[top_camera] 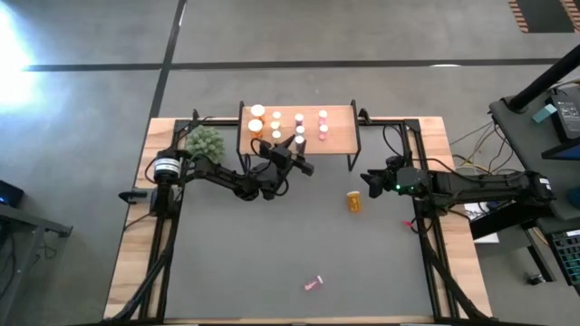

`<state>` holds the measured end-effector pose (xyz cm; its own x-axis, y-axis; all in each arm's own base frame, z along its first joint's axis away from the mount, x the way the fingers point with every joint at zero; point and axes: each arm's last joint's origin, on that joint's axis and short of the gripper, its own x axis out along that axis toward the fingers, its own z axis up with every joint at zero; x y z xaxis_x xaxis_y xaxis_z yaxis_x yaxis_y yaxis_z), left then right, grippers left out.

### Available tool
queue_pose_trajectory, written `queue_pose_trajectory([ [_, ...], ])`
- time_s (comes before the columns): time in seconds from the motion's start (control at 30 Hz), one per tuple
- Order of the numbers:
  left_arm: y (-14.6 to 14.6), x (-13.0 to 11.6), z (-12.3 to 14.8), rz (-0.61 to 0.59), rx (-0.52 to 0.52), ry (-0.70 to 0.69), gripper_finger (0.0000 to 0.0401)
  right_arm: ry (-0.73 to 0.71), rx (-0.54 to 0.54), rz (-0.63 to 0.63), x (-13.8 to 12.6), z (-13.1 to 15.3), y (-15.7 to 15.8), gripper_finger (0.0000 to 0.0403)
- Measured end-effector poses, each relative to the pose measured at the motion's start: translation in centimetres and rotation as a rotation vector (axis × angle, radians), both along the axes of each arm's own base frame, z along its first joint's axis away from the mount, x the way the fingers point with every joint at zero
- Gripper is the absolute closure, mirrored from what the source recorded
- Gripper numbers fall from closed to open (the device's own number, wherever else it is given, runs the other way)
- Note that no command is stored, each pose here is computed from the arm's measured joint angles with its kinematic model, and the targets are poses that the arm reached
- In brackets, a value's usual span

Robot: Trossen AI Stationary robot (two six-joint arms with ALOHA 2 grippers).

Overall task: Pick and place medicine bottles onto shelf by color
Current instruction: Put the blue pill bottle on the shelf aligned with the other blue pill bottles, then put the pink pill bottle on the shelf aligned with the other pink pill bottles

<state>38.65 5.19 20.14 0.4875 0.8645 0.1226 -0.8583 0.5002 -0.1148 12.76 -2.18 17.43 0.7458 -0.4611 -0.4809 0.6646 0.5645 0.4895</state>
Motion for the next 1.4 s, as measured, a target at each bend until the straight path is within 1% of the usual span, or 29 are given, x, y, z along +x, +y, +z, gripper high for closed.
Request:
queue_pose_trajectory([
  [0.1,0.0,0.0,0.1,-0.003,0.021,0.02,0.0214,0.0,0.0,0.001,0.0,0.0,0.0,0.02],
  [0.27,-0.3,0.0,0.5,-0.022,0.044,0.002,0.0212,0.001,0.0,0.0,0.0,0.0,0.0,0.02],
  [0.43,-0.9,-0.3,1.5,-0.022,0.109,-0.032,0.0212,0.001,0.0,0.0,0.0,0.0,0.0,0.0199],
  [0.63,-2.3,-1.0,4.0,-0.067,0.211,-0.068,0.0211,0.0,0.0,0.0,0.0,0.0,0.0,0.02],
  [0.77,-3.7,-1.7,6.7,-0.14,0.26,-0.123,0.0211,0.001,0.0,0.0,0.0,0.0,0.0,0.02],
  [0.9,-5.1,-2.7,9.1,-0.192,0.27,-0.169,0.0211,0.0,0.0,0.0,0.0,0.0,0.0,0.0199],
  [1.0,-6.2,-3.5,10.9,-0.255,0.28,-0.154,0.0211,0.0,0.0,0.0,0.0,0.0,0.0,0.02],
  [1.2,-8.5,-4.9,13.4,-0.435,0.319,-0.03,0.0211,0.001,0.0,0.0,0.0,0.0,0.0,0.02],
  [1.27,-9.3,-5.2,14.3,-0.49,0.306,-0.007,0.0211,0.001,0.0,0.0,0.0,0.0,0.0,0.02],
  [1.4,-10.5,-5.9,15.0,-0.601,0.189,-0.02,0.0211,0.001,0.0,0.0,0.0,0.0,0.0,0.0199],
])
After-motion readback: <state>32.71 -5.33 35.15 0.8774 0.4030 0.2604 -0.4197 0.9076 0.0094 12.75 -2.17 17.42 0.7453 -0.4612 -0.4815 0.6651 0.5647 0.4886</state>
